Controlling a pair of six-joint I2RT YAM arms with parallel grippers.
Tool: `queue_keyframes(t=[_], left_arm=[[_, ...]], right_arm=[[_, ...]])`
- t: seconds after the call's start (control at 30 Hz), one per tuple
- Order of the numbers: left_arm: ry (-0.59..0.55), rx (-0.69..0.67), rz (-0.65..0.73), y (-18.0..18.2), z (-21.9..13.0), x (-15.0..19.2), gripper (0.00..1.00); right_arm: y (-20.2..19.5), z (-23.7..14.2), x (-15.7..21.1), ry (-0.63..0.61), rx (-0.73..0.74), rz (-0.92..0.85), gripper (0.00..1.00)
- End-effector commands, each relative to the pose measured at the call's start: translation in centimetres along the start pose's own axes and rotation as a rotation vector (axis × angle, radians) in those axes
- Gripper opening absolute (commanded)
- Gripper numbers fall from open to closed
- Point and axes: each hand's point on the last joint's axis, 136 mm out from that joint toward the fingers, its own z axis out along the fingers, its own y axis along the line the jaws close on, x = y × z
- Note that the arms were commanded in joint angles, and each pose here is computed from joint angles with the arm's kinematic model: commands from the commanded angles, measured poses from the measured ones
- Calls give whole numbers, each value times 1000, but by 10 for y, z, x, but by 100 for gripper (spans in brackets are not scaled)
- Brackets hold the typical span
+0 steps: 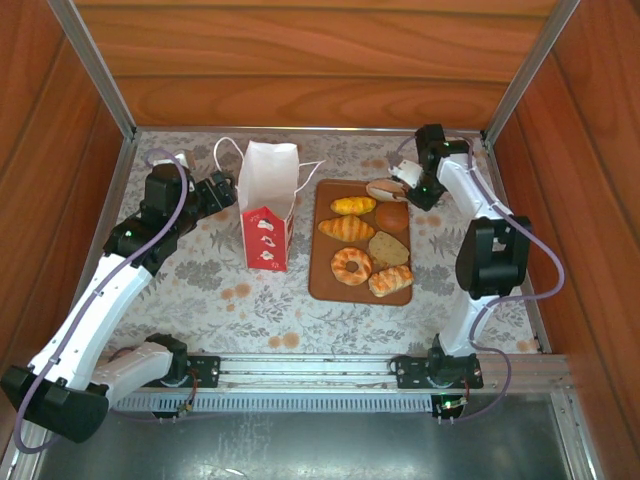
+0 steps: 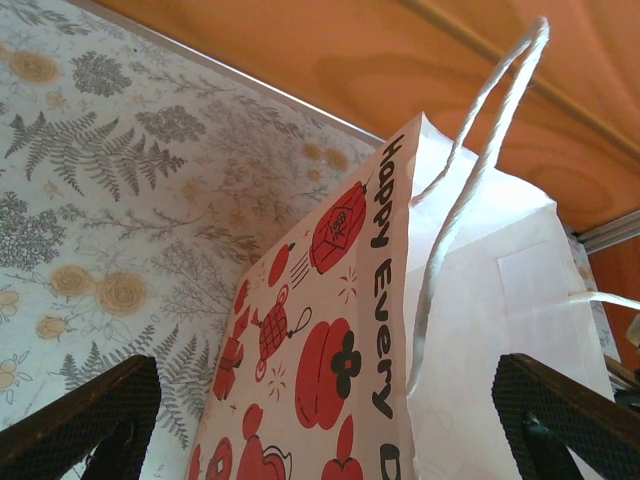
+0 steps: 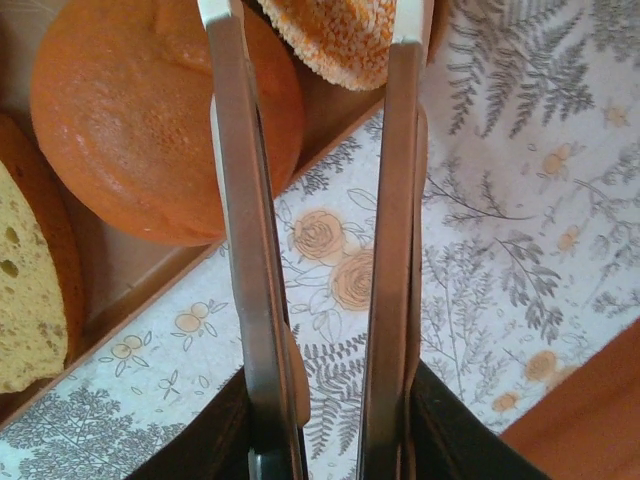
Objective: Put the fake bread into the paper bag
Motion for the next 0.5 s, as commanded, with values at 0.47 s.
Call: queue_keyframes(t=[0.47], left_arm=[[-41, 80, -27, -13, -33, -22, 87]], right_arm=[[-8, -122, -27, -437, 133, 243, 21]])
